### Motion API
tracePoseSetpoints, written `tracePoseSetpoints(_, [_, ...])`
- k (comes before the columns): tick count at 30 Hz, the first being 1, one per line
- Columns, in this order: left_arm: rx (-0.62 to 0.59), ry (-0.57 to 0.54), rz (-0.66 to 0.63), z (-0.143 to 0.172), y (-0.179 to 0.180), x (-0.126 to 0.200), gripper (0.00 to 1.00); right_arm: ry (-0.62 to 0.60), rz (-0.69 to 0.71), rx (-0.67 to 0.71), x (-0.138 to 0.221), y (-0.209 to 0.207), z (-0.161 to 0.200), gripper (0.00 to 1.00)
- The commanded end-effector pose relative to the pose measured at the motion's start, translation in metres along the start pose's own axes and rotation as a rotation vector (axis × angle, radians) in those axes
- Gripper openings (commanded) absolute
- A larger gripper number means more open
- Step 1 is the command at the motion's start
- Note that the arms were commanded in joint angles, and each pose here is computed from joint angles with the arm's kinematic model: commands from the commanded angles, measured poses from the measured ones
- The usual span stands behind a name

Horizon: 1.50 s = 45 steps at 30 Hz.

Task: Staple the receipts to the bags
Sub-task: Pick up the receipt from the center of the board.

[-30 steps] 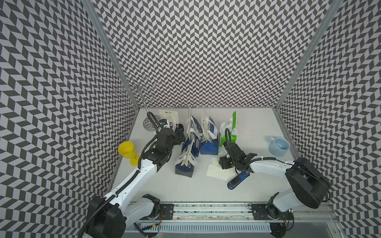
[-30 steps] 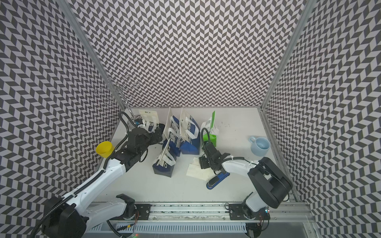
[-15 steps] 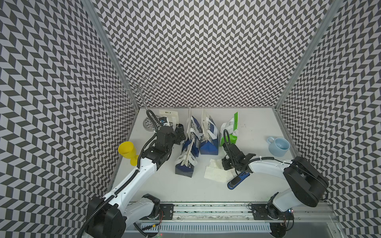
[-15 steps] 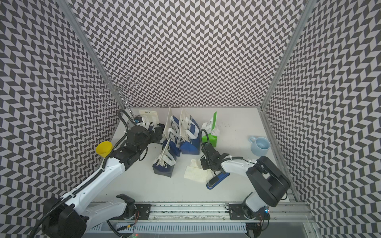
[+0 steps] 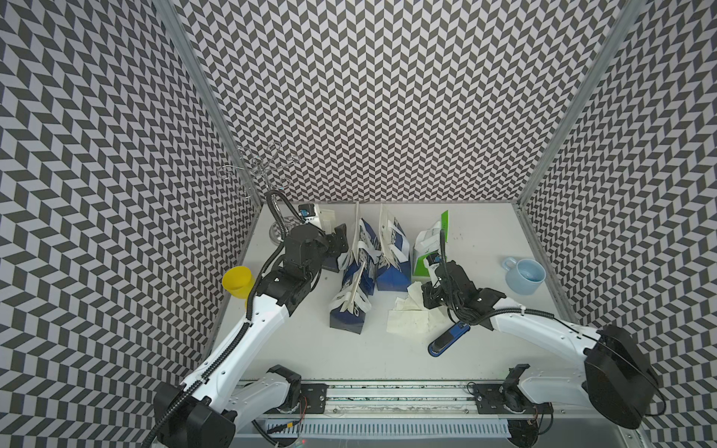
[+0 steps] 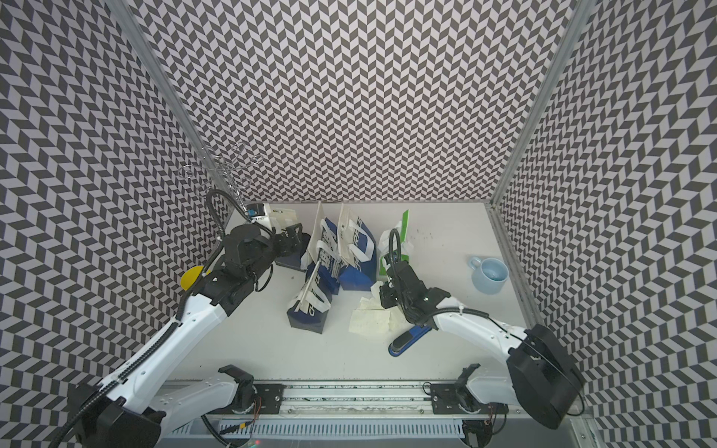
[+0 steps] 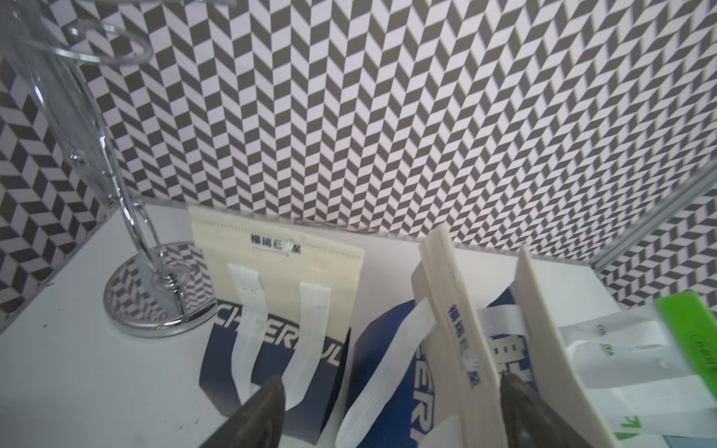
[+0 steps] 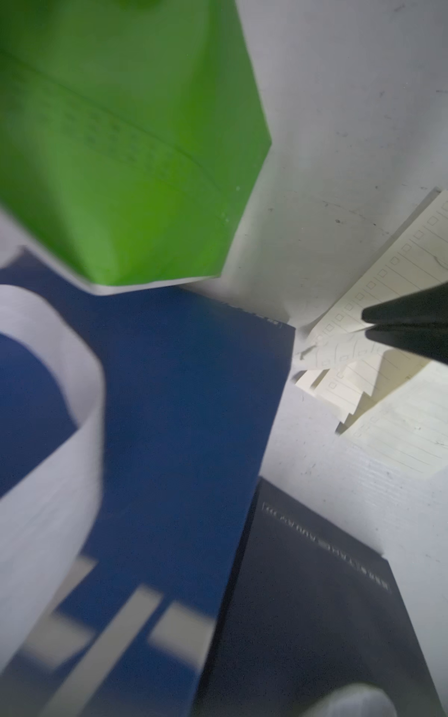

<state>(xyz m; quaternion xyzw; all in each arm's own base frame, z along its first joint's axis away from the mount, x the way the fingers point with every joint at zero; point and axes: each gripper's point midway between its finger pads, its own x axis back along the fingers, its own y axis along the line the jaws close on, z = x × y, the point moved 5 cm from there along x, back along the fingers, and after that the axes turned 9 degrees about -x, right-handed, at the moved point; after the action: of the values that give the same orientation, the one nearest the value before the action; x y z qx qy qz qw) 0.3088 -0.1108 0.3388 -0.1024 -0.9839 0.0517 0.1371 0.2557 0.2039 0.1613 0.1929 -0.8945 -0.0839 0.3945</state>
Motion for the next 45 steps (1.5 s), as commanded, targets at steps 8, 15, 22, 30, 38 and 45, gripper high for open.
tracePoseSetpoints(8, [-0.213,-0.207,0.464,-0.071,-0.055,0.057,0.84,-0.254,-0.207,0.1,0.082,0.042,-0.07,0.0])
tracePoseSetpoints(15, [-0.272,-0.193,0.677,-0.059,-0.076,0.064,0.89,-0.359,-0.565,0.214,0.157,0.091,-0.099,0.0])
tracePoseSetpoints(22, [-0.318,-0.255,0.911,-0.05,-0.094,0.089,0.94,-0.376,-0.83,0.253,0.194,0.122,-0.109,0.0])
tracePoseSetpoints(30, [-0.317,-0.239,1.149,-0.036,-0.108,0.108,0.94,-0.346,-0.951,0.216,0.186,0.137,-0.116,0.0])
tracePoseSetpoints(38, [-0.278,-0.157,1.196,-0.02,-0.112,0.092,0.85,-0.349,-0.994,0.216,0.183,0.144,-0.121,0.0])
tracePoseSetpoints(45, [-0.27,-0.149,1.218,-0.017,-0.114,0.095,0.6,-0.359,-0.968,0.222,0.178,0.144,-0.126,0.0])
